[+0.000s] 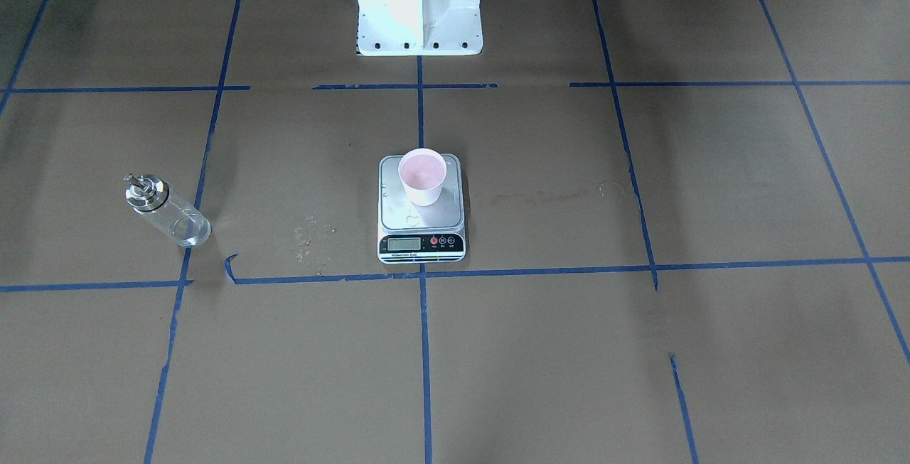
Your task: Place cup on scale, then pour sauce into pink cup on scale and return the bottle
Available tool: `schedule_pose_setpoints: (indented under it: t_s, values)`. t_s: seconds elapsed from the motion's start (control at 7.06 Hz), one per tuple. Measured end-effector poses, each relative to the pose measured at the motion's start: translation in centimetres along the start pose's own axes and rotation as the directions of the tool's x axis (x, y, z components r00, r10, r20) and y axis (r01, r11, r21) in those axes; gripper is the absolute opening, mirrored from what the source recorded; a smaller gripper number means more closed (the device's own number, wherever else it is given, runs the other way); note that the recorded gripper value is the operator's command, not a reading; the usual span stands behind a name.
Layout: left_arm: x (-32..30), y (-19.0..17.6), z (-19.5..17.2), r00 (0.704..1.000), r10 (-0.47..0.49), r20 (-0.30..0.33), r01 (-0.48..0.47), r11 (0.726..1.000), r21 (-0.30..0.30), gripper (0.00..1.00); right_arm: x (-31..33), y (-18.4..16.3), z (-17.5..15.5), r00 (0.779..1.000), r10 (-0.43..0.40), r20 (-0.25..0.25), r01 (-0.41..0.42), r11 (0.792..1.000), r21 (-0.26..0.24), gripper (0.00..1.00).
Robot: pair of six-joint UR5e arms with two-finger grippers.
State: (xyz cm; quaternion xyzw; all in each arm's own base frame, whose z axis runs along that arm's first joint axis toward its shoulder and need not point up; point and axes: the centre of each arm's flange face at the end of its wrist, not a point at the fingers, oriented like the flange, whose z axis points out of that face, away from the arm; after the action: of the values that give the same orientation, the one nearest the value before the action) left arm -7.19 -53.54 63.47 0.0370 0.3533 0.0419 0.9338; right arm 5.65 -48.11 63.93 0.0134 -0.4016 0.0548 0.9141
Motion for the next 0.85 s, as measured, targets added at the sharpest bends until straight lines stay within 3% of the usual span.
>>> schedule_pose_setpoints:
  t_s: [0.85]
  values:
    - [-0.28, 0.14, 0.33, 1.0, -0.002, 0.0, 0.002, 1.0, -0.004, 1.0, -0.16, 0.04, -0.1, 1.0, -0.011, 0.007, 0.011, 1.0, 0.002, 1.0]
